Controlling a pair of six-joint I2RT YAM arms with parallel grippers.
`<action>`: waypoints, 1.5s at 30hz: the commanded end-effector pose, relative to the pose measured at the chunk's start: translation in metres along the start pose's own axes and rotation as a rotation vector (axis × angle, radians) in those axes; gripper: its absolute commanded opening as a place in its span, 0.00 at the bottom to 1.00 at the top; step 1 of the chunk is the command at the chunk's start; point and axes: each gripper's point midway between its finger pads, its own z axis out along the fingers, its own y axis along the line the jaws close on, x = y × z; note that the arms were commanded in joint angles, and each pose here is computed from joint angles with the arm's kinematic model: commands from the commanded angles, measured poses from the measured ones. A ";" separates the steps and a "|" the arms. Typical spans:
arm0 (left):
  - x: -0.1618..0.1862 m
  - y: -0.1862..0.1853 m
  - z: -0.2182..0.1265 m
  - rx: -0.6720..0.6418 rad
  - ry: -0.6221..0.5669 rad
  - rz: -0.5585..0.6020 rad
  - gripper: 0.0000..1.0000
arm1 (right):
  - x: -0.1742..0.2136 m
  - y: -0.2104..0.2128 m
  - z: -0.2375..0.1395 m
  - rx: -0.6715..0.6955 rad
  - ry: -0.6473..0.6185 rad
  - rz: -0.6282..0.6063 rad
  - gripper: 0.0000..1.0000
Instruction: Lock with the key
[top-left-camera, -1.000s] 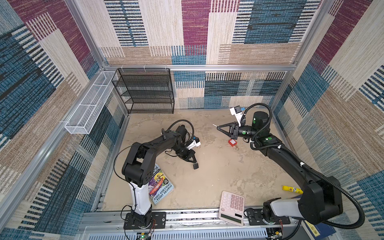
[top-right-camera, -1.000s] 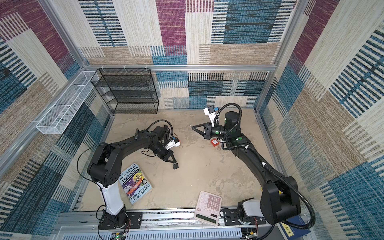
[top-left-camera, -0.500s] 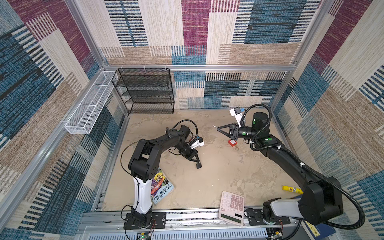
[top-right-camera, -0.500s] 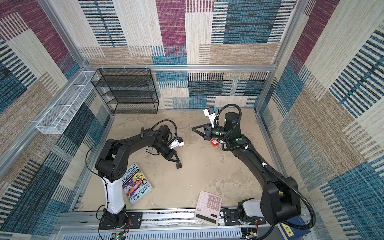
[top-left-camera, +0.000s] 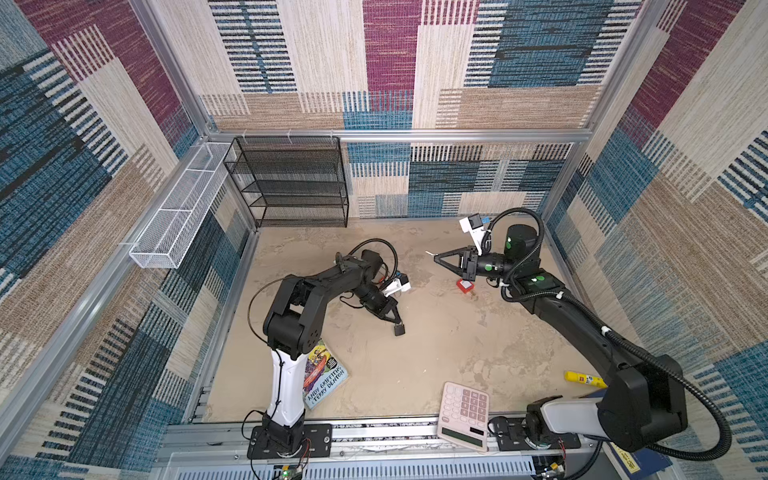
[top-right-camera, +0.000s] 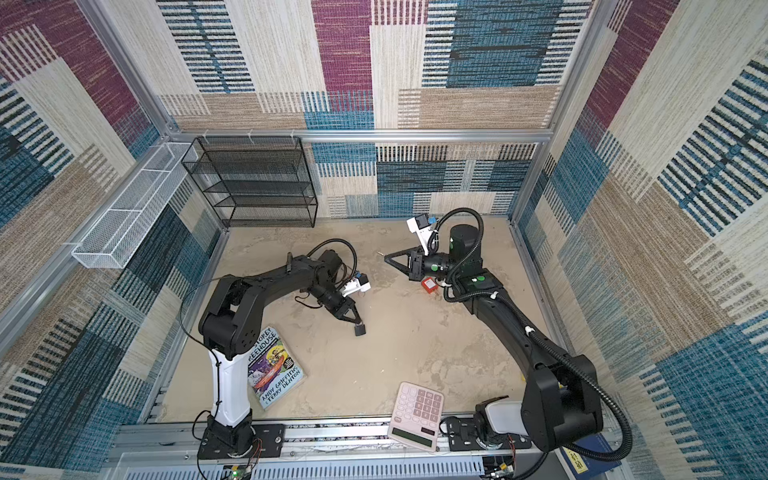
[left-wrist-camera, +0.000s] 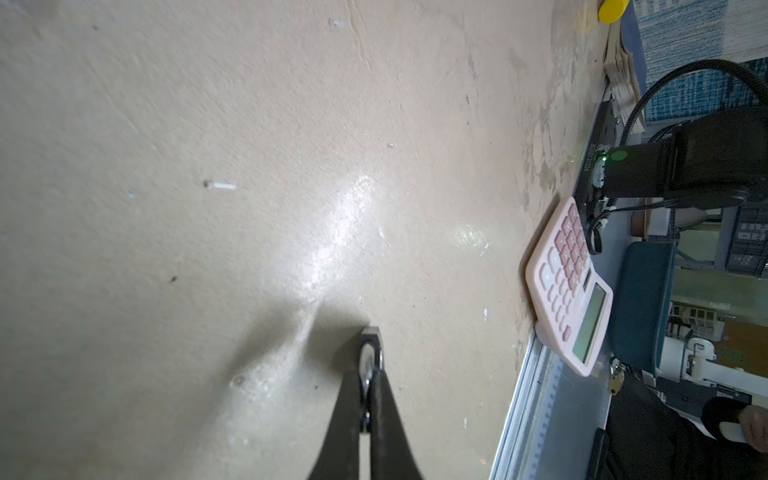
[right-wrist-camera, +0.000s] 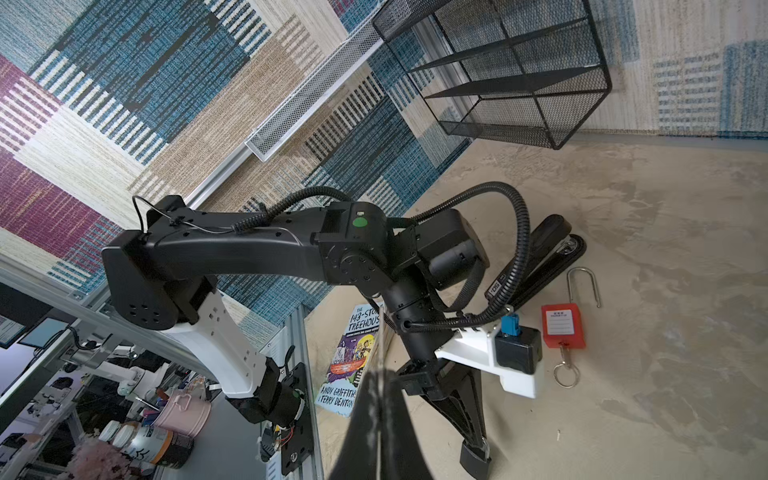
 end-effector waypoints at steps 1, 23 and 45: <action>0.001 0.000 0.000 0.006 0.010 -0.005 0.06 | 0.000 0.002 0.000 -0.005 0.000 -0.008 0.00; -0.006 0.010 0.003 -0.037 0.018 -0.046 0.35 | -0.002 0.001 0.000 -0.004 0.002 -0.013 0.00; -0.013 0.009 -0.004 -0.073 0.004 -0.055 0.47 | -0.003 0.000 0.000 0.001 0.000 -0.015 0.00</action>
